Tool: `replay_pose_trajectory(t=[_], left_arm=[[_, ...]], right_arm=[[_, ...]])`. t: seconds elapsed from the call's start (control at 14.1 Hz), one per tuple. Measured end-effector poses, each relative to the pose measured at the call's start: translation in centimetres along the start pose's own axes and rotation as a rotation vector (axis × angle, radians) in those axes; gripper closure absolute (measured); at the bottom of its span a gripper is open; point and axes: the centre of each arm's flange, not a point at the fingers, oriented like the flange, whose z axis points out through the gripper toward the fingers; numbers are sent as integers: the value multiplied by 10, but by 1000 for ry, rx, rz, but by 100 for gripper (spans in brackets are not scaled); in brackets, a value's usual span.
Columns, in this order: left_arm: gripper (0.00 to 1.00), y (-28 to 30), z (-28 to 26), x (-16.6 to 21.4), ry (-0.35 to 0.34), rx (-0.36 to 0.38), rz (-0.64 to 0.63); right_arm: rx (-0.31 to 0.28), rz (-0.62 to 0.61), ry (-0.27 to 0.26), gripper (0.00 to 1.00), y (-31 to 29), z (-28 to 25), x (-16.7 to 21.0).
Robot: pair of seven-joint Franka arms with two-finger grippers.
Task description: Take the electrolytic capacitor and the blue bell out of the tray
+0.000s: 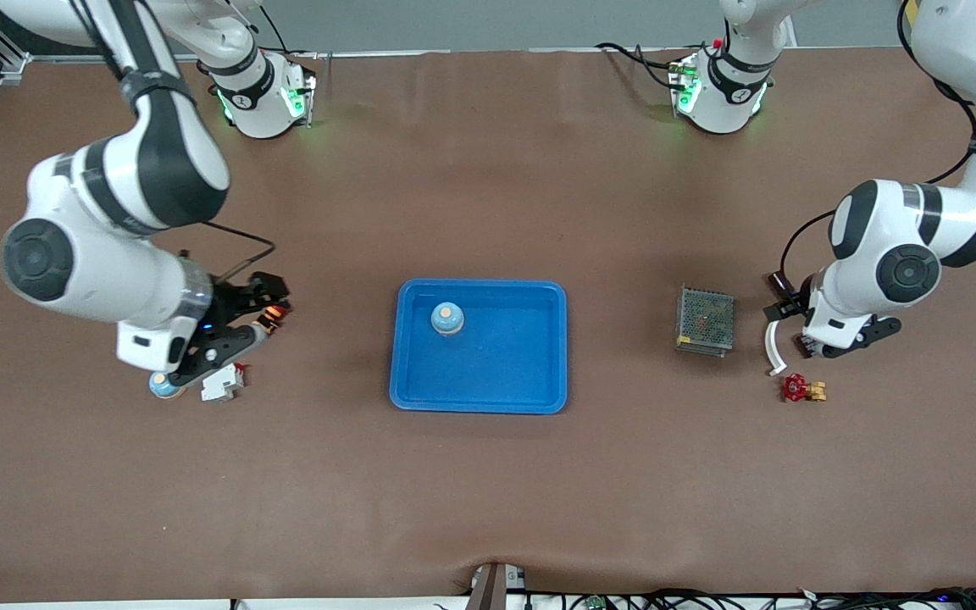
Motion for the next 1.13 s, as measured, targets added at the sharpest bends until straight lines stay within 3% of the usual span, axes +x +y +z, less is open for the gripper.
replay_pose_trajectory(t=[0.35,0.78,1.13], left_arm=[[0,11,-113,22,113,-41,-12],[0,1,-234,16,175,-61,53],[0,-3,-289,-12,223,-102,62]], right_arm=[[-3,239,29,0,-81,19,12],[19,440,160,0,-170,85,24],[13,510,147,0,-177,154,37]])
